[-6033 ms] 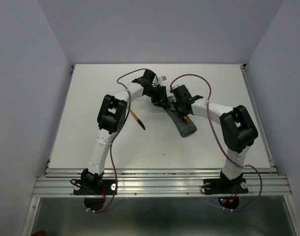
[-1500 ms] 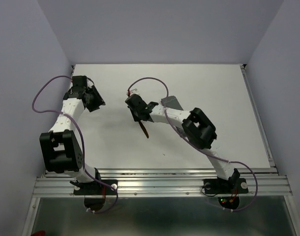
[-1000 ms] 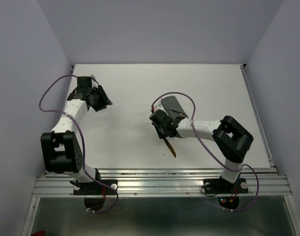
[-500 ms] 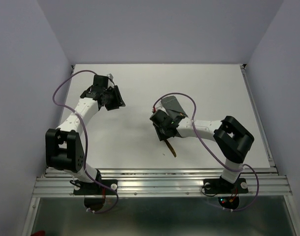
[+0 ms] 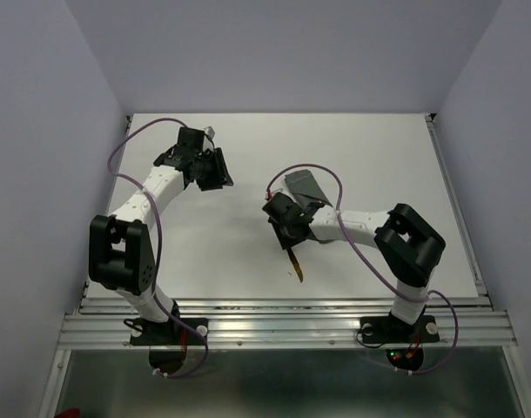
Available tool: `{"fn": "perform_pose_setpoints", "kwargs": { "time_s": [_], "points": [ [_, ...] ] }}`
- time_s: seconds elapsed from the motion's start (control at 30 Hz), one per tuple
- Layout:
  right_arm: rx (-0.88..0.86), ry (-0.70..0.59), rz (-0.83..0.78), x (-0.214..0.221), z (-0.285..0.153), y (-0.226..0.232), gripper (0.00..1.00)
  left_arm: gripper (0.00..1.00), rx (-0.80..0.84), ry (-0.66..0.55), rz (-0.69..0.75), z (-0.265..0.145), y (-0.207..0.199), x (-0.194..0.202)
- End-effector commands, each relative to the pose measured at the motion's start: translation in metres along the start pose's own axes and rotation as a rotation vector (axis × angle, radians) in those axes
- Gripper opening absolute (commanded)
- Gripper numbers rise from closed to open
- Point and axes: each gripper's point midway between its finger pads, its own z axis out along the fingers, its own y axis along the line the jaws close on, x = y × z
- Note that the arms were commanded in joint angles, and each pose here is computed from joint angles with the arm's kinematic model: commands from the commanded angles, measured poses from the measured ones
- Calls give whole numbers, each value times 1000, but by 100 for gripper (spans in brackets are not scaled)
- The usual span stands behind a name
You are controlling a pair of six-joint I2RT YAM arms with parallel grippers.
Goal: Fold the napkin into a case and place the utensils inside
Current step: Pick up the knife from the center of the board.
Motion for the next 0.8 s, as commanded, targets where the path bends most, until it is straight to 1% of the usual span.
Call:
{"fn": "perform_pose_setpoints", "kwargs": {
  "time_s": [0.0, 0.07, 0.1, 0.17, 0.33, 0.5, 0.77],
  "points": [
    [-18, 61, -51, 12, 5, 2, 22, 49, 72, -35, 39, -6, -28, -17],
    [-16, 48, -58, 8, 3, 1, 16, 49, 71, -38, 36, -4, -30, -19],
    [1, 30, -60, 3, 1, -2, 7, 49, 58, -27, 29, 0, -28, -18],
    [18, 2, -62, -4, -4, -5, 1, 49, 48, -25, 26, 4, -28, -22],
    [49, -54, -90, -18, -17, -13, 1, 49, 56, -5, 21, 14, -31, -22],
    [62, -90, -75, -31, -31, -26, 1, 49, 48, 3, 11, 21, -33, -24],
    [72, -110, -45, -42, -41, -46, 1, 49, 66, 15, 8, 29, -39, -26]
  ]
}}
